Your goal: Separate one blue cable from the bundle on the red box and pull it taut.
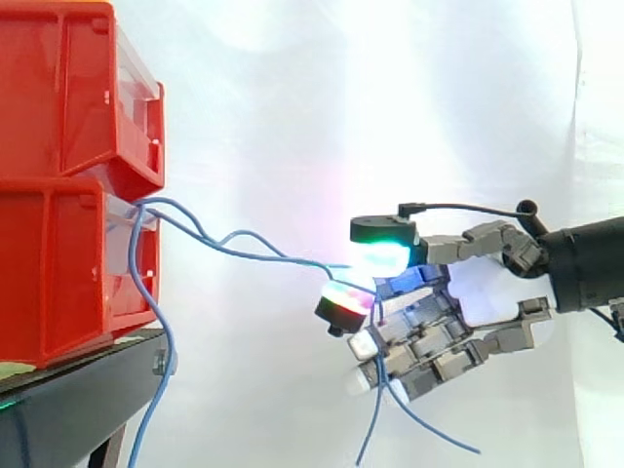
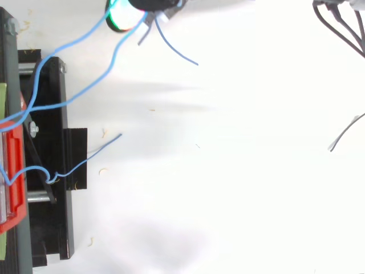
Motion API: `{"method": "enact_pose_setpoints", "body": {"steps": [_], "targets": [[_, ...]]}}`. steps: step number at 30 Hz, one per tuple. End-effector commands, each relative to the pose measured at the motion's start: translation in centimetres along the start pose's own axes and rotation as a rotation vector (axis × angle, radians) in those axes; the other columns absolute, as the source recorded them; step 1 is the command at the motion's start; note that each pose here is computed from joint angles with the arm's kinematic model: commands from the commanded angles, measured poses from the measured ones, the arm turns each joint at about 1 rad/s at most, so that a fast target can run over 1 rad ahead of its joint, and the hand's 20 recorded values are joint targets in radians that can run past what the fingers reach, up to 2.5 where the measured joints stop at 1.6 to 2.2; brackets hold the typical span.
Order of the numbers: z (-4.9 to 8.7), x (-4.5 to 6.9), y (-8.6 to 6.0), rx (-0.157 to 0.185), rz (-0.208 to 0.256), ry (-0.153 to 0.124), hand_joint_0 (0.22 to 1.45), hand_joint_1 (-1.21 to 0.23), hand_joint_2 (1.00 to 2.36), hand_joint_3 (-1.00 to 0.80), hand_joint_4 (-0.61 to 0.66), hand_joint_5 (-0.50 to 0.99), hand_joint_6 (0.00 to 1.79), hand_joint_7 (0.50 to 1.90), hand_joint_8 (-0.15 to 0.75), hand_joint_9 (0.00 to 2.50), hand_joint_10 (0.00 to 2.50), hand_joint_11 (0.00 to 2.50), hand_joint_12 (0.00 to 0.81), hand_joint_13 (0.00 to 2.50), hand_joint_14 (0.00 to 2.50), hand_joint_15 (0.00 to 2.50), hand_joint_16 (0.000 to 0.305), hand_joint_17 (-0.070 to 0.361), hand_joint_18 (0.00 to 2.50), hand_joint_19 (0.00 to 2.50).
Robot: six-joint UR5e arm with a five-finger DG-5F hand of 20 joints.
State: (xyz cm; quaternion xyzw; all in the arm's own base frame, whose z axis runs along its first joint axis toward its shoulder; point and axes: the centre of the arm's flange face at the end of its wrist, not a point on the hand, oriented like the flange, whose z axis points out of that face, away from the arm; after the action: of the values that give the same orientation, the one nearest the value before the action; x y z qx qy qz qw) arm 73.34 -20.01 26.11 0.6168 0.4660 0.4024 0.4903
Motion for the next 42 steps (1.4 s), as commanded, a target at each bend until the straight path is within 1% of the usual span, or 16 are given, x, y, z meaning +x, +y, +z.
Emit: {"method": "enact_pose_setpoints", "body": {"steps": [1, 3, 4, 5, 8, 11, 12, 13, 19, 23, 28, 32, 33, 37, 39, 42], "targets": [[0.7, -0.6, -0.4, -0.024, -0.033, -0.008, 0.62, -0.68, 1.01, -0.29, 0.07, -0.09, 0.92, 0.76, 0.237, 0.83, 0.01, 0.43, 0.349, 0.57, 0.01, 0.33, 0.045, 0.101, 0.49, 0.52], [1.1, -0.6, -1.4, -0.019, -0.036, -0.005, 0.62, -0.68, 1.01, -0.30, 0.07, -0.09, 0.92, 0.75, 0.237, 0.83, 0.01, 0.44, 0.349, 0.57, 0.01, 0.34, 0.045, 0.101, 0.49, 0.51], [1.7, -0.4, -2.8, -0.009, -0.038, 0.002, 0.62, -0.68, 1.01, -0.30, 0.07, -0.09, 0.92, 0.75, 0.236, 0.83, 0.02, 0.43, 0.349, 0.57, 0.01, 0.33, 0.045, 0.101, 0.49, 0.51], [1.8, 0.2, -3.1, -0.006, -0.043, 0.017, 0.62, -0.68, 1.01, -0.30, 0.08, -0.09, 0.92, 0.76, 0.236, 0.83, 0.01, 0.43, 0.349, 0.57, 0.01, 0.33, 0.045, 0.101, 0.49, 0.52], [2.1, 0.7, -3.6, -0.003, -0.051, 0.025, 0.62, -0.68, 1.01, -0.31, 0.08, -0.09, 0.92, 0.75, 0.236, 0.83, 0.01, 0.43, 0.349, 0.57, 0.01, 0.34, 0.045, 0.101, 0.49, 0.52], [2.2, 0.9, -3.0, -0.015, -0.054, 0.027, 0.61, -0.67, 1.01, -0.33, 0.09, -0.09, 0.91, 0.75, 0.236, 0.83, 0.01, 0.43, 0.349, 0.57, 0.01, 0.33, 0.045, 0.101, 0.49, 0.52], [2.4, 1.0, -2.1, -0.028, -0.059, 0.029, 0.61, -0.67, 1.01, -0.34, 0.10, -0.09, 0.91, 0.75, 0.236, 0.83, 0.01, 0.43, 0.351, 0.57, 0.01, 0.33, 0.045, 0.101, 0.50, 0.52], [2.4, 0.9, -1.9, -0.028, -0.064, 0.027, 0.60, -0.66, 1.01, -0.36, 0.10, -0.09, 0.91, 0.74, 0.234, 0.83, 0.01, 0.42, 0.350, 0.57, 0.02, 0.34, 0.045, 0.102, 0.49, 0.51], [2.2, 0.2, 0.9, -0.002, -0.096, 0.019, 0.55, -0.57, 1.00, -0.45, 0.10, -0.09, 0.89, 0.73, 0.239, 0.82, 0.01, 0.43, 0.359, 0.55, 0.01, 0.34, 0.048, 0.108, 0.47, 0.54], [1.9, -0.1, 1.2, 0.022, -0.111, 0.014, 0.58, -0.47, 1.01, -0.37, 0.08, -0.08, 0.88, 0.77, 0.230, 0.81, 0.01, 0.41, 0.349, 0.52, 0.01, 0.36, 0.046, 0.103, 0.40, 0.57], [1.9, -0.3, 1.2, 0.024, -0.111, 0.011, 0.50, -0.34, 1.00, -0.49, 0.10, -0.08, 0.86, 0.75, 0.250, 0.82, 0.01, 0.37, 0.374, 0.52, 0.01, 0.35, 0.051, 0.115, 0.42, 0.57], [1.9, -0.2, 1.3, 0.024, -0.111, 0.012, 0.56, -0.47, 1.00, -0.46, 0.08, -0.06, 0.86, 0.79, 0.235, 0.87, 0.01, 0.36, 0.355, 0.57, 0.01, 0.34, 0.046, 0.105, 0.48, 0.57], [1.9, -0.2, 1.3, 0.024, -0.111, 0.012, 0.60, -0.53, 1.01, -0.41, 0.08, -0.06, 0.86, 0.79, 0.232, 0.88, 0.01, 0.37, 0.343, 0.58, 0.01, 0.35, 0.045, 0.101, 0.49, 0.55], [1.9, 0.0, 1.3, 0.023, -0.115, 0.015, 0.60, -0.63, 1.01, -0.26, 0.07, -0.06, 0.87, 0.87, 0.236, 0.90, 0.01, 0.40, 0.342, 0.61, 0.01, 0.35, 0.045, 0.101, 0.54, 0.55], [1.9, 0.0, 1.3, 0.023, -0.117, 0.015, 0.60, -0.72, 1.01, -0.18, 0.07, -0.06, 0.90, 0.84, 0.259, 0.93, 0.01, 0.40, 0.371, 0.65, 0.01, 0.34, 0.051, 0.116, 0.62, 0.52], [2.0, 0.1, 1.9, 0.010, -0.122, 0.015, 0.61, -0.77, 1.01, -0.12, 0.05, -0.06, 0.91, 0.83, 0.262, 0.95, 0.01, 0.41, 0.375, 0.67, 0.01, 0.36, 0.052, 0.117, 0.64, 0.51]]}}
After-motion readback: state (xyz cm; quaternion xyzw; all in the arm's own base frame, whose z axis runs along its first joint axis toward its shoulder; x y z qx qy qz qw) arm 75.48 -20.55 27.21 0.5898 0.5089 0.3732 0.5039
